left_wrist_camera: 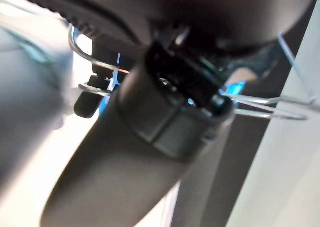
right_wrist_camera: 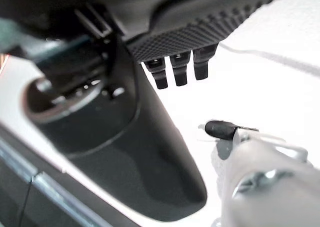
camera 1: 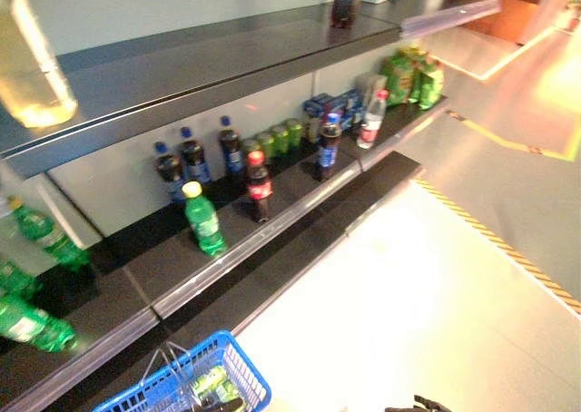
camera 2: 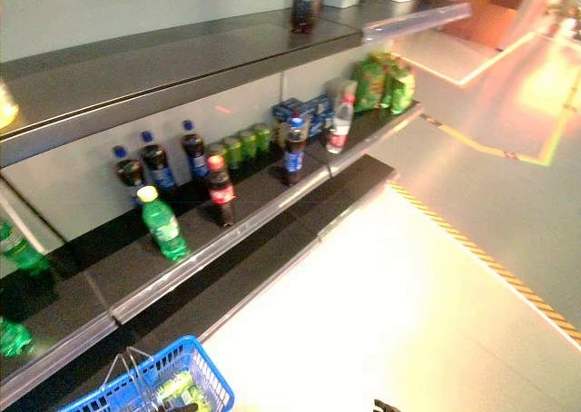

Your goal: Pick up the drink and place into the basket.

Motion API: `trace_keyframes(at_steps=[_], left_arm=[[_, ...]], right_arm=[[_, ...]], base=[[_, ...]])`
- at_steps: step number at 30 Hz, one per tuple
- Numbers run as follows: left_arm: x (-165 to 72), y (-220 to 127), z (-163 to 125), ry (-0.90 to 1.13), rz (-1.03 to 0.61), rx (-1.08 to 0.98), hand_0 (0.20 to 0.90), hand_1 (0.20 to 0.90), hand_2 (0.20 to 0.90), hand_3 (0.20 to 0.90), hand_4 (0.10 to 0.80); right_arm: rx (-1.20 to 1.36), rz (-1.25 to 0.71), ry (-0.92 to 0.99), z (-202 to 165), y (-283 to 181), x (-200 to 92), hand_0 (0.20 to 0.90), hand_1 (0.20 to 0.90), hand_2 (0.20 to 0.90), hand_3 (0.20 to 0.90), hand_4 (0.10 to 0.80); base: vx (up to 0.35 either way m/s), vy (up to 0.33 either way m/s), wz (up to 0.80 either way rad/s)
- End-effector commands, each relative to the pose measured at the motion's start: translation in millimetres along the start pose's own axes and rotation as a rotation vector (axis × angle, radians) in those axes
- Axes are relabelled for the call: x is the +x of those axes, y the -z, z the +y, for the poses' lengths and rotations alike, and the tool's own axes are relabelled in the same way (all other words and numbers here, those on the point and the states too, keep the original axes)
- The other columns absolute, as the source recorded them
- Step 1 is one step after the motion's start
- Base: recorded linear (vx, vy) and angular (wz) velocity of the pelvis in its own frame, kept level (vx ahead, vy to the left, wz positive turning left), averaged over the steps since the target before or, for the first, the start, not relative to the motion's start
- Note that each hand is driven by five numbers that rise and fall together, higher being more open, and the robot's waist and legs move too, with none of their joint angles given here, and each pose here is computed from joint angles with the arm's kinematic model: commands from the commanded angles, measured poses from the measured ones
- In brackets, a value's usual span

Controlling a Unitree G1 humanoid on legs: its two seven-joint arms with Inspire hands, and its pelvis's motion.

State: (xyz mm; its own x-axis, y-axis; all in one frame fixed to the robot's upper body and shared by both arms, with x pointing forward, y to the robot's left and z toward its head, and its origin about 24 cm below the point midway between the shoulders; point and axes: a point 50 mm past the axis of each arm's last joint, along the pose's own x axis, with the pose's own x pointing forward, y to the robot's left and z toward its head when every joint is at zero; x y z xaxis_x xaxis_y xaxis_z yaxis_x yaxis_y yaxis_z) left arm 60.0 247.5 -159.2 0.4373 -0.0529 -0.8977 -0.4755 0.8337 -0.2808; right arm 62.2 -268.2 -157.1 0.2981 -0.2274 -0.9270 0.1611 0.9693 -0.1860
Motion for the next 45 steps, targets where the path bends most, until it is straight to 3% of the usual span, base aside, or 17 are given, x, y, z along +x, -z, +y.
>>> trace_keyframes(at_steps=[1,9,16,24,30,36,45], left_arm=[[5,-51,-22,0.148,-0.189,0.083,0.3,0.3,0.3,0.2,0.1],[11,-56,-37,0.171,-0.2,0.094,0.3,0.3,0.3,0.2,0.1],[8,-44,-31,0.179,-0.198,0.066,0.3,0.3,0.3,0.2,0.1],[9,-38,-31,0.167,-0.185,0.019,0.3,0.3,0.3,0.2,0.1],[4,-27,-14,0.103,-0.156,-0.013,0.3,0.3,0.3,0.2,0.1],[-1,-54,-8,0.116,-0.208,0.013,0.3,0.3,0.3,0.2,0.1],[9,-76,-35,0.139,-0.234,0.078,0.3,0.3,0.3,0.2,0.1]], right_arm=[[0.014,0.016,0.008,5,0,2,0.9,0.9,0.9,0.9,0.8],[0.022,-0.026,0.02,0,-18,3,0.9,0.9,0.9,0.9,0.8],[-0.018,-0.039,0.041,-11,-30,3,0.9,0.9,0.9,0.9,0.8],[-0.089,-0.006,0.044,-13,-20,2,0.9,0.9,0.9,0.9,0.8],[-0.144,-0.014,0.033,-8,-26,3,0.9,0.9,0.9,0.9,0.8],[-0.133,-0.065,-0.019,1,-31,4,0.9,0.9,0.9,0.9,0.8],[-0.034,-0.096,0.026,-16,-32,2,0.9,0.9,0.9,0.9,0.8]], base=[[-0.025,-0.23,-0.38],[-0.025,-0.306,-0.25],[0.052,-0.048,-0.81],[0.306,0.036,-0.59],[0.427,0.062,-0.35],[0.318,0.078,-0.45],[0.223,-0.103,0.15]])
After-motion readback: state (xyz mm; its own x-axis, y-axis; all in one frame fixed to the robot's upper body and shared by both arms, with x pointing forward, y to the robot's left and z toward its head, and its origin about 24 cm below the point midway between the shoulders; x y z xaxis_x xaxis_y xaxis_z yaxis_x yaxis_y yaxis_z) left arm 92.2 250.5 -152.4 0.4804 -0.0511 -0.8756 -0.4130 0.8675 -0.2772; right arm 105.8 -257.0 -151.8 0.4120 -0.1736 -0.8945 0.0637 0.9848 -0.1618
